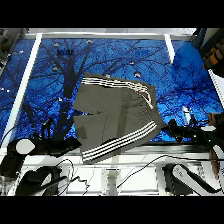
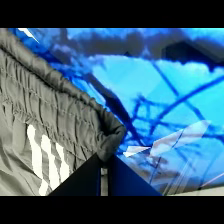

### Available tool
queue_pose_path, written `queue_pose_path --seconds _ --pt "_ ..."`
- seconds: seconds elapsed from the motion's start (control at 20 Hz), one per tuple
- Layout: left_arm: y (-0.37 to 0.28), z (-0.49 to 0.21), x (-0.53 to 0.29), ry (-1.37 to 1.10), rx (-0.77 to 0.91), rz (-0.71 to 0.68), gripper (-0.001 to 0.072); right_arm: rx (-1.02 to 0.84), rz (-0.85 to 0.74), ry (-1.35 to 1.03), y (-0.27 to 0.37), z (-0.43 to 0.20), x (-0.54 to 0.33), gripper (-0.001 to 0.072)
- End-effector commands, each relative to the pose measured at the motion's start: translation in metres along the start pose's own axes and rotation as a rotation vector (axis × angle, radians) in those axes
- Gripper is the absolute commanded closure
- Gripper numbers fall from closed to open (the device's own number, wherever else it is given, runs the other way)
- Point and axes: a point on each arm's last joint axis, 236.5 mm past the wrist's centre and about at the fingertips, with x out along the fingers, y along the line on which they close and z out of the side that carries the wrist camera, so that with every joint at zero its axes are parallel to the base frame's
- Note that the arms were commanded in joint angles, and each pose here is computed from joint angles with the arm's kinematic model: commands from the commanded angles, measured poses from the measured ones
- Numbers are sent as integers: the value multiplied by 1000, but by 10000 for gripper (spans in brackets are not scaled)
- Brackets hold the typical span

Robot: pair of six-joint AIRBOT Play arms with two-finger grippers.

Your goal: Fold the clothes and pants, and hang the long-sleeved shirts on hangers.

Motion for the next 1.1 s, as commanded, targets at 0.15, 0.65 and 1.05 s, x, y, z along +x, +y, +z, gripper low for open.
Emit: queue_pose_path --seconds 0.15,0.65,1.05 --pt "1 -30 34 75 -13 -56 17 -80 180 -23 43 3 -5 691" --pt "10 -42 60 111 26 -16 35 -171 319 -188 90 20 -40 692" --pt "-13 -49 88 112 41 -69 115 -171 324 -183 91 19 -40 692"
